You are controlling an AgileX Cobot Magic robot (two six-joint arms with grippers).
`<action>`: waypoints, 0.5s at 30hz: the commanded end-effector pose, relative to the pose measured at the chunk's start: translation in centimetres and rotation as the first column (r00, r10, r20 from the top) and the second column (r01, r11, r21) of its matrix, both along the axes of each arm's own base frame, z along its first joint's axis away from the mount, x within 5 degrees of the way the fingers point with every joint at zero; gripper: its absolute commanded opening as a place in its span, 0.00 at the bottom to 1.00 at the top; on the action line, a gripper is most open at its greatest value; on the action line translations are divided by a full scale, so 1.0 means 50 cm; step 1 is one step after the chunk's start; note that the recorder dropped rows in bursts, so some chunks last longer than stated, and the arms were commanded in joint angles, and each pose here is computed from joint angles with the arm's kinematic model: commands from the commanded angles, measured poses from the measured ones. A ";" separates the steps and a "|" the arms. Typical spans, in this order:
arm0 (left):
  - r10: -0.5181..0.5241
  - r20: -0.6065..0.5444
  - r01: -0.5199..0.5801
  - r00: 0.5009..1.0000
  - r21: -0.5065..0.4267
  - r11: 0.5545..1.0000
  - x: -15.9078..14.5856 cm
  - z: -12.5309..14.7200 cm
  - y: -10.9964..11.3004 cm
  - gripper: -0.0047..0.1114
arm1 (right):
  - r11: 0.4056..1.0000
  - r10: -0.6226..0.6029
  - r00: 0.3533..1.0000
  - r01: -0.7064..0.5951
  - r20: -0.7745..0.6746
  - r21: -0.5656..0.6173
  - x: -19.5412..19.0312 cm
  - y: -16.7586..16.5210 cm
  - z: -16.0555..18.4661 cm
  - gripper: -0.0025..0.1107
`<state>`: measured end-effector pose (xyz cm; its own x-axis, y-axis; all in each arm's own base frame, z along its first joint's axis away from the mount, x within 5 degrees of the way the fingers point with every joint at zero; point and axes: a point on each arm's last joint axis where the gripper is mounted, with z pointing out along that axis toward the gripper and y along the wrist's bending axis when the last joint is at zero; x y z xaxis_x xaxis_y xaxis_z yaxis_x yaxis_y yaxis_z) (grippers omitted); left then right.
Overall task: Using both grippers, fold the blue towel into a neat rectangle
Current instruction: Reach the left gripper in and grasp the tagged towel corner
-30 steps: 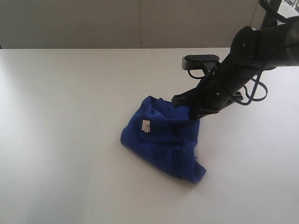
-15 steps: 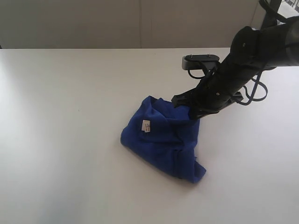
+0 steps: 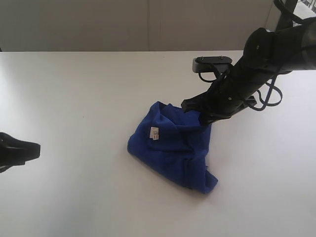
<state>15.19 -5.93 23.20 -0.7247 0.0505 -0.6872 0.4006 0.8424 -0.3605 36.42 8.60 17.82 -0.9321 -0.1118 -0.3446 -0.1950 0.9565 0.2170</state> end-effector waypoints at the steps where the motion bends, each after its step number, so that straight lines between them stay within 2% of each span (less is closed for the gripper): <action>1: -0.056 0.048 0.057 0.997 -0.007 0.998 0.012 0.023 -0.028 0.04 | 1.000 0.008 1.000 -0.008 0.014 -0.009 -0.002 -0.003 0.005 0.02; 4: -0.095 0.045 0.095 0.994 -0.010 0.995 0.024 0.028 -0.050 0.04 | 1.000 0.008 1.000 -0.007 0.016 -0.009 -0.001 -0.003 0.005 0.02; 9: -0.124 0.023 0.126 0.992 -0.079 0.989 0.058 0.043 -0.100 0.04 | 1.000 0.007 1.000 -0.007 0.018 -0.009 -0.001 -0.003 0.006 0.02; 15: -0.163 0.020 0.164 0.986 -0.062 0.985 0.118 0.041 -0.179 0.04 | 1.000 0.005 1.000 -0.005 0.023 -0.010 0.000 -0.003 0.006 0.02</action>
<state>20.05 -13.04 25.28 -0.6872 0.1277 -0.7152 0.5336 0.7568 -0.3776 36.47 8.59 17.84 -0.9304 -0.1104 -0.3497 -0.1946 0.9568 0.2158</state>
